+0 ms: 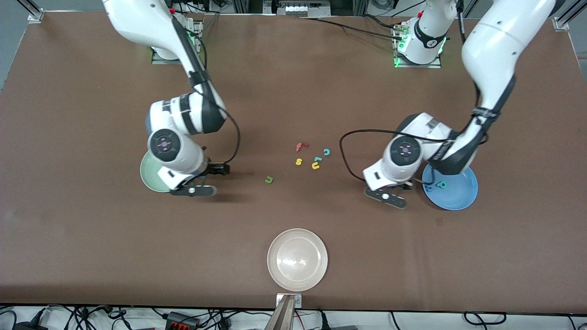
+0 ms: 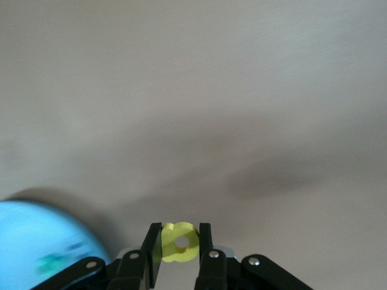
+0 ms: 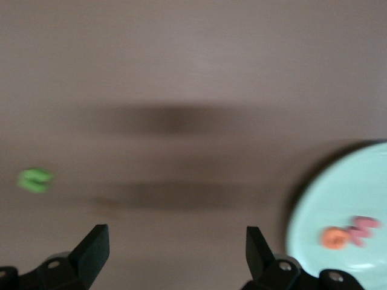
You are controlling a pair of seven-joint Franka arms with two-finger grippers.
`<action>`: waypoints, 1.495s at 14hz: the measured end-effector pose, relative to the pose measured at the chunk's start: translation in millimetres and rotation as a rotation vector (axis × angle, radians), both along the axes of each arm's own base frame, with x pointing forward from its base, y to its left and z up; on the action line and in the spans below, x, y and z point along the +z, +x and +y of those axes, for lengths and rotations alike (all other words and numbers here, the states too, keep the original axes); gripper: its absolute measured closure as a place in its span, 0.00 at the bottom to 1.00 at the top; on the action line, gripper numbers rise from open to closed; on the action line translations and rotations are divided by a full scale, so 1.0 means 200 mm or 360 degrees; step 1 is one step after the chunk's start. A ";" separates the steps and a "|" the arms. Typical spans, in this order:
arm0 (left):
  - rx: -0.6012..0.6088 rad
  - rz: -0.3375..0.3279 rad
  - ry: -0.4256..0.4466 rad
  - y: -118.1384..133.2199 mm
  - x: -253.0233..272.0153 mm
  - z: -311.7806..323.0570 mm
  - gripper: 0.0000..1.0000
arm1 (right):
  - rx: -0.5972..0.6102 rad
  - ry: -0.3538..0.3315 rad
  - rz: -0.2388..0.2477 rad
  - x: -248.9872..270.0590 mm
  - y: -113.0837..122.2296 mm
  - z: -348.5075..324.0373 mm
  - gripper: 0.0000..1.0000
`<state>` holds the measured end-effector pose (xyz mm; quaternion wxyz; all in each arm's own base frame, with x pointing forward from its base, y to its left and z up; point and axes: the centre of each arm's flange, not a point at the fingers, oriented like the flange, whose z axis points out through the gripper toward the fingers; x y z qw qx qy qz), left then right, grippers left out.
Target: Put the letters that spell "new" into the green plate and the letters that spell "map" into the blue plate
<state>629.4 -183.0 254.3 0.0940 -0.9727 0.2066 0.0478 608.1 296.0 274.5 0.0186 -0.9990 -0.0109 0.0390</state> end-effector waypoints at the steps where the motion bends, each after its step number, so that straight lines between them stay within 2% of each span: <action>1: -0.0034 0.0017 0.0013 0.04 0.04 0.15 0.72 | 0.0013 0.0036 -0.0020 -0.01 -0.01 0.08 0.04; 4: -0.0081 0.0102 0.0001 0.09 0.02 0.64 0.72 | 0.0232 0.0054 -0.0107 -0.13 -0.07 0.28 0.07; 7: -0.0039 0.0203 -0.0019 0.01 -0.11 0.89 0.68 | 0.0583 0.0042 -0.0140 -0.27 -0.17 0.45 0.07; 10: -0.0058 0.0216 -0.0044 -0.02 -0.13 0.86 0.44 | 0.0915 0.0041 -0.0149 -0.33 -0.20 0.52 0.09; 11: -0.0072 0.0209 -0.0051 -0.01 -0.12 0.82 0.33 | 0.0997 0.0039 -0.0156 -0.34 -0.19 0.52 0.15; 14: -0.0120 0.0158 -0.0069 0.01 -0.02 0.72 0.05 | 0.1133 -0.0005 -0.0186 -0.34 -0.16 0.55 0.21; 15: -0.0132 0.0134 -0.0065 0.02 0.04 0.69 0.00 | 0.1151 -0.0014 -0.0194 -0.34 -0.16 0.56 0.21; 17: -0.0145 0.0126 -0.0024 0.03 0.19 0.63 0.00 | 0.1178 -0.0023 -0.0216 -0.34 -0.15 0.59 0.21; 19: -0.0129 0.0162 0.0017 0.04 0.40 0.57 0.00 | 0.1204 -0.0028 -0.0243 -0.37 -0.15 0.62 0.22; 21: -0.0070 0.0215 -0.0006 0.06 0.64 0.53 0.00 | 0.1239 -0.0035 -0.0275 -0.42 -0.16 0.64 0.24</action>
